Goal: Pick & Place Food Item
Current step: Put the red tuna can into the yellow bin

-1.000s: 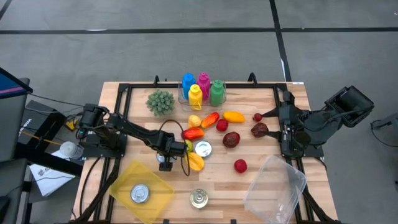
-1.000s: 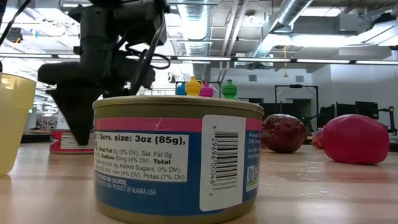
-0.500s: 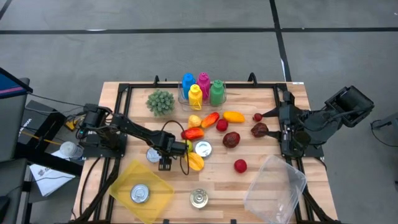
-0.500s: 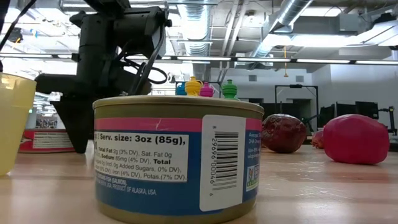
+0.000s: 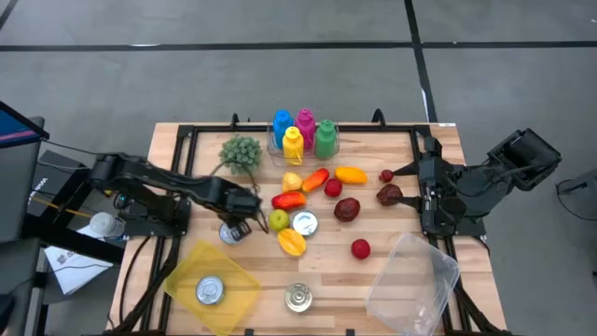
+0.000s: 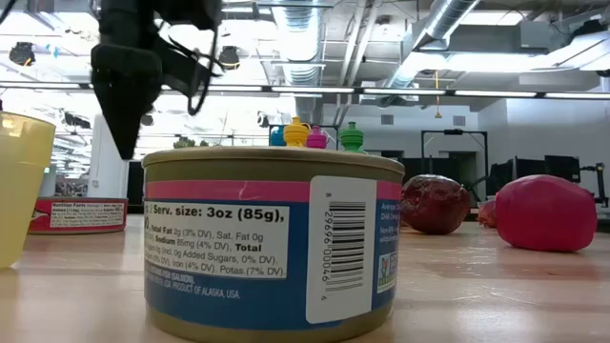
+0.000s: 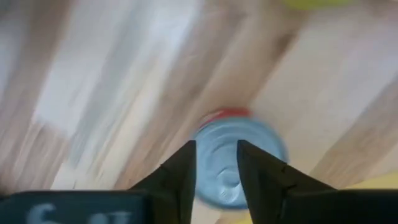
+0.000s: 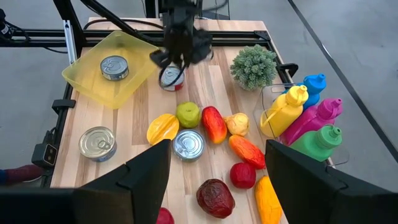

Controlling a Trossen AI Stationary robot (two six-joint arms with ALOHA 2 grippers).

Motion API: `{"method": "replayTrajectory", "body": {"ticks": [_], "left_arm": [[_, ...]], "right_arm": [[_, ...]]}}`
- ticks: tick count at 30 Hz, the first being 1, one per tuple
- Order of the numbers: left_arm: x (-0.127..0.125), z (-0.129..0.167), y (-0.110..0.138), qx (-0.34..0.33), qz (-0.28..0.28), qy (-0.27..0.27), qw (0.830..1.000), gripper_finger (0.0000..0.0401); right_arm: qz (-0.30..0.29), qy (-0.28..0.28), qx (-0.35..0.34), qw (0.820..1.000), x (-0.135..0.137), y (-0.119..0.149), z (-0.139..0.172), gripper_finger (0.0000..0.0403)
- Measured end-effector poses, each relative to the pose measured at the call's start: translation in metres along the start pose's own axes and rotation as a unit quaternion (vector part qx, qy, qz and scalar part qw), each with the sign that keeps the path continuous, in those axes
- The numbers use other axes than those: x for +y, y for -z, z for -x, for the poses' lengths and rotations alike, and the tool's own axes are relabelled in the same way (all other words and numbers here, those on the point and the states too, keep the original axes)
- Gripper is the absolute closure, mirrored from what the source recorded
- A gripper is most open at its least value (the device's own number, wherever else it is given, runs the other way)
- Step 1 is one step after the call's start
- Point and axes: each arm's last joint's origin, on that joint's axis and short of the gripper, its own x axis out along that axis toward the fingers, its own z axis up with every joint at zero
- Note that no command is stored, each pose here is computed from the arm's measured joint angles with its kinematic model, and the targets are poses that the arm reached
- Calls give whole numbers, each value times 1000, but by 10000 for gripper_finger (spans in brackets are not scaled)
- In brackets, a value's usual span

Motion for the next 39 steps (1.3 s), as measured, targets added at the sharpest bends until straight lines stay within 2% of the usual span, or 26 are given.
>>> {"method": "replayTrajectory", "body": {"ticks": [3, 6, 9, 14, 18, 21, 25, 29, 32, 35, 39], "left_arm": [[16, 3, 20, 27, 68, -15, 997, 336], [29, -8, 39, 62, 144, -17, 988, 385], [34, -25, 51, 67, 203, -3, 977, 394], [33, -52, 59, 71, 231, 49, 969, 400], [31, -57, 58, 56, 239, 70, 967, 401], [27, -57, 53, 36, 245, 96, 964, 401], [21, -57, 45, 7, 247, 129, 960, 401], [20, -58, 44, 8, 247, 127, 961, 401], [20, -58, 44, 6, 243, 129, 961, 401], [20, -58, 44, 3, 238, 128, 963, 401], [19, -58, 43, 0, 236, 128, 963, 401]], "right_arm": [[0, 0, 0, 1000, 0, 0, 0, 150], [0, 0, 0, 1000, 0, 0, 0, 150], [-2, 0, -1, 1000, 0, 0, 0, 150], [-22, 7, -1, 1000, -1, -2, -3, 150], [-45, 22, 3, 999, 1, -4, -10, 150], [-55, 55, 10, 997, 5, -3, -24, 150], [-78, 100, 26, 992, 14, 5, -63, 153], [-96, 82, 47, 991, 24, 17, -118, 169], [-106, 5, 19, 994, 31, 19, -162, 183], [-120, -85, -19, 989, 37, 17, -209, 198], [-156, -143, -52, 976, 38, 9, -256, 227]]}}
